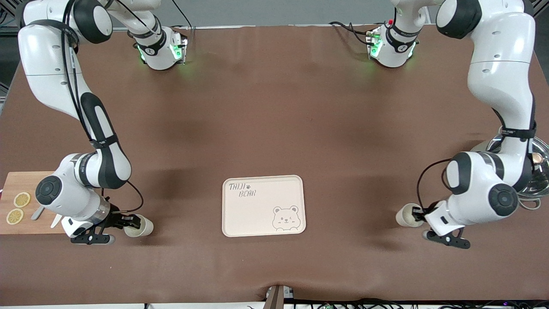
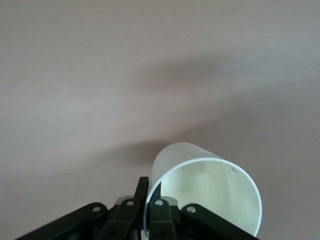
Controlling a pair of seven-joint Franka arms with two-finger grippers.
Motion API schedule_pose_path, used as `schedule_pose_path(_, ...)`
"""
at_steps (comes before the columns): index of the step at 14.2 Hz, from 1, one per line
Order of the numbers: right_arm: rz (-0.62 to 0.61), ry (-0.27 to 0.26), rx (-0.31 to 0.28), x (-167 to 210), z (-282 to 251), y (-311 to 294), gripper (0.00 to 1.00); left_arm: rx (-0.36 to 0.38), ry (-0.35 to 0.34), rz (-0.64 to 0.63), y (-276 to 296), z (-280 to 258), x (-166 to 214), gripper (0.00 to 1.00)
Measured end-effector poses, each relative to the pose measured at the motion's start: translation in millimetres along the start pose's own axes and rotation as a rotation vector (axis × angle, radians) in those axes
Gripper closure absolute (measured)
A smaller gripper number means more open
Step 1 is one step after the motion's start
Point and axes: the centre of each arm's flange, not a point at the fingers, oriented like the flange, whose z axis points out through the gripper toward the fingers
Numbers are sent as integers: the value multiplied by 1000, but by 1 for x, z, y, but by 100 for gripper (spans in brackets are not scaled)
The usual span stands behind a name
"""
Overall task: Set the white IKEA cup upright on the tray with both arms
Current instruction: 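Carry both white cups toward the bear tray with both grippers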
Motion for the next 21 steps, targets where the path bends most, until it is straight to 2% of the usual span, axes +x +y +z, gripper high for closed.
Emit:
schedule_pose_path(4, 0, 0, 0, 0, 0, 0, 89, 1, -25, -106, 66, 1, 4, 96)
schedule_pose_path(5, 0, 1, 0, 0, 0, 0, 97, 2, -31, -131, 76, 3, 3, 96)
schedule_pose_path(12, 0, -1, 0, 1, -2, -1, 96, 18, -65, -309, 194, 12, -5, 96)
schedule_pose_path(17, 38, -72, 10, 17, -33, -10, 96, 22, -52, -401, 286, 9, -19, 96)
schedule_pose_path(21, 132, -97, 17, 23, -47, -64, 96, -6, 3, -412, 329, -3, -20, 96)
